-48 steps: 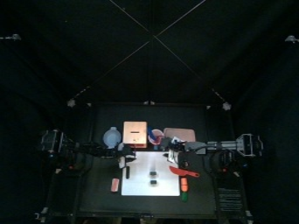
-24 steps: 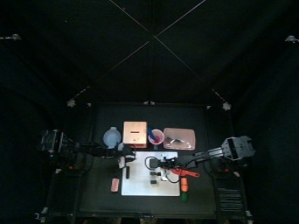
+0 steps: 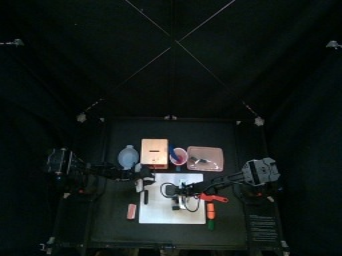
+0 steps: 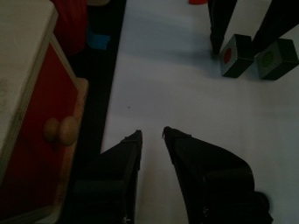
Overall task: Place sushi on board then cut the sushi with the knife then place the pieces on the plate
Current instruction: Place the 4 sushi pieces on the plate
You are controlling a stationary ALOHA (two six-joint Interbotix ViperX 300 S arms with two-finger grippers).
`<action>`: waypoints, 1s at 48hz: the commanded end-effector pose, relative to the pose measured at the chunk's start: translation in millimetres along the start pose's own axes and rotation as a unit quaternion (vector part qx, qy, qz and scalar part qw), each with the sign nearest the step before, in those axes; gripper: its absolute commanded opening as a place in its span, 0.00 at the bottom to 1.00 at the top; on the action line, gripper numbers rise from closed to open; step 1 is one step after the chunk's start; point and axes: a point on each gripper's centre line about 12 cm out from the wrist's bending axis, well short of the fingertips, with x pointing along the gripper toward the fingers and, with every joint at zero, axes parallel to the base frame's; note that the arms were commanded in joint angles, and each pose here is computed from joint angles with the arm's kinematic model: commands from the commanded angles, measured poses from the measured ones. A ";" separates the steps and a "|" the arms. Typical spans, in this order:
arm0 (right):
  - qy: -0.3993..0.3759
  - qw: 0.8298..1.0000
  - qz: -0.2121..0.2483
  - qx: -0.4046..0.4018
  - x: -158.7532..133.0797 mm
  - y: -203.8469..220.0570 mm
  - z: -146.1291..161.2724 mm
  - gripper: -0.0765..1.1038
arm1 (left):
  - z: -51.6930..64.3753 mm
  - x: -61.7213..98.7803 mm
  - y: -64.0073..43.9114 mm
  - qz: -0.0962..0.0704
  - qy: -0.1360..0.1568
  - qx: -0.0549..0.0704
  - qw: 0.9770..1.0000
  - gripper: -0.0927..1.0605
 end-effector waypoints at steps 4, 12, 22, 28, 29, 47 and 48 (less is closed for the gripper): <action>-0.035 0.999 0.007 0.004 -7.3 1.9 17.1 0.61 | 9.8 -0.2 0.2 0.000 -0.015 -0.001 1.000 0.68; -0.035 0.999 0.013 0.026 -20.8 0.0 14.7 0.52 | 9.8 -0.2 0.2 0.000 -0.015 -0.002 1.000 0.68; -0.047 0.996 -0.009 0.078 -61.8 -41.5 1.9 0.52 | 9.2 0.1 0.2 0.000 -0.014 -0.001 1.000 0.68; -0.041 0.991 -0.040 0.124 -87.8 -82.1 -23.2 0.52 | 8.5 0.0 -0.3 0.000 -0.013 0.000 1.000 0.68; -0.040 0.989 -0.046 0.133 -92.0 -88.8 -27.8 0.52 | 8.8 0.0 0.2 0.000 -0.014 0.000 1.000 0.68; -0.042 0.950 -0.159 0.265 -151.3 -190.0 -95.2 0.52 | 8.8 0.4 0.2 0.000 -0.013 -0.003 1.000 0.68; -0.038 0.949 -0.163 0.268 -151.9 -192.7 -98.5 0.52 | 9.0 0.4 0.2 0.000 -0.014 -0.003 1.000 0.68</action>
